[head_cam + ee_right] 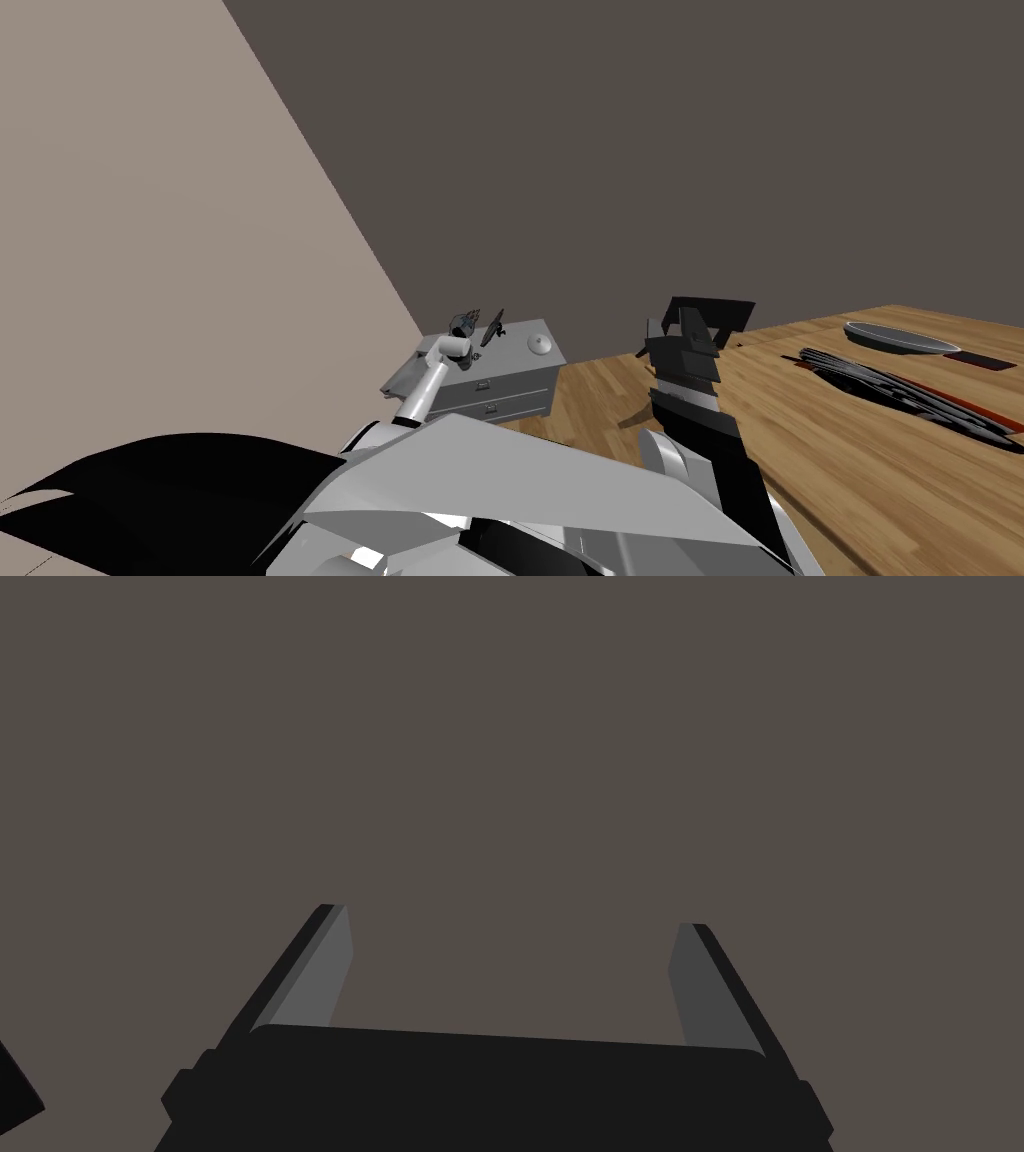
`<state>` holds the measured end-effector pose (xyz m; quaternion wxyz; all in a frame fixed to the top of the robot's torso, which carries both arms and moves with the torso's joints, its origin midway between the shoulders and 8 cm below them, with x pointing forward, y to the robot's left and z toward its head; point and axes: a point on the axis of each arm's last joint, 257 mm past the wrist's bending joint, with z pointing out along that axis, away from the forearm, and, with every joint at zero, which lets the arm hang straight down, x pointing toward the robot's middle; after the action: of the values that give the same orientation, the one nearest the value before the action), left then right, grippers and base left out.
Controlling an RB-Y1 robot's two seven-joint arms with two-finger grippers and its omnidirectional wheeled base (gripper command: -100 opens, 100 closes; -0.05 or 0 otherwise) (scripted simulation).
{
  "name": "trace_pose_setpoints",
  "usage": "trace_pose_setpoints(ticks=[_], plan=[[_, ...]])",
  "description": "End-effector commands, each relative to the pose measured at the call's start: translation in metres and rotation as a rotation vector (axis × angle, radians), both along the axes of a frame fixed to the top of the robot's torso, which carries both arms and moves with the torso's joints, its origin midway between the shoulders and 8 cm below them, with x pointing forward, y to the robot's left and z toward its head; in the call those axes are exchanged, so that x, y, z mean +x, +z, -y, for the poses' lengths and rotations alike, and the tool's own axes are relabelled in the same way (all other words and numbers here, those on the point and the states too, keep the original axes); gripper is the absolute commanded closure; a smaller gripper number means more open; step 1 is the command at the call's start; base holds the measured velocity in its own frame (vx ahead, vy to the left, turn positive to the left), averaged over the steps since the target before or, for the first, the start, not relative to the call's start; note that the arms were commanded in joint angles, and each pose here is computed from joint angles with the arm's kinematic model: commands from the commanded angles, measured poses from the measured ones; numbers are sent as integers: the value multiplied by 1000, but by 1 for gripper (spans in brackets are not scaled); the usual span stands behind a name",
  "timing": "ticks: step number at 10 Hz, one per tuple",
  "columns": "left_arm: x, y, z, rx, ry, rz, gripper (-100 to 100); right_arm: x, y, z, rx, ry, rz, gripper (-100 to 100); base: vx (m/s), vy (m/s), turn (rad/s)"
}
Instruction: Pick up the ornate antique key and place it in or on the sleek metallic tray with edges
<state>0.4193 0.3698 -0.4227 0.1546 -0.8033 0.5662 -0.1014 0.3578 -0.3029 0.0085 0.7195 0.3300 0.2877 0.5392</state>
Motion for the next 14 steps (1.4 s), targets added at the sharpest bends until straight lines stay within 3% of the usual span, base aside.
trace_pose_setpoints(ticks=[1,11,12,13,14], plan=[[-3,10,-13,34,5,-7,100,0,0,0,0,0,0,0,-34,131,56],[-28,81,-103,244,50,-45,100,0,0,0,0,0,0,0,-30,118,53],[-28,77,-97,230,46,-39,100,0,0,0,0,0,0,0,-16,66,24],[-29,78,-99,234,50,-43,-100,0,0,0,0,0,0,0,-5,15,2],[-29,78,-99,234,50,-43,-100,0,0,0,0,0,0,0,-3,6,0]])
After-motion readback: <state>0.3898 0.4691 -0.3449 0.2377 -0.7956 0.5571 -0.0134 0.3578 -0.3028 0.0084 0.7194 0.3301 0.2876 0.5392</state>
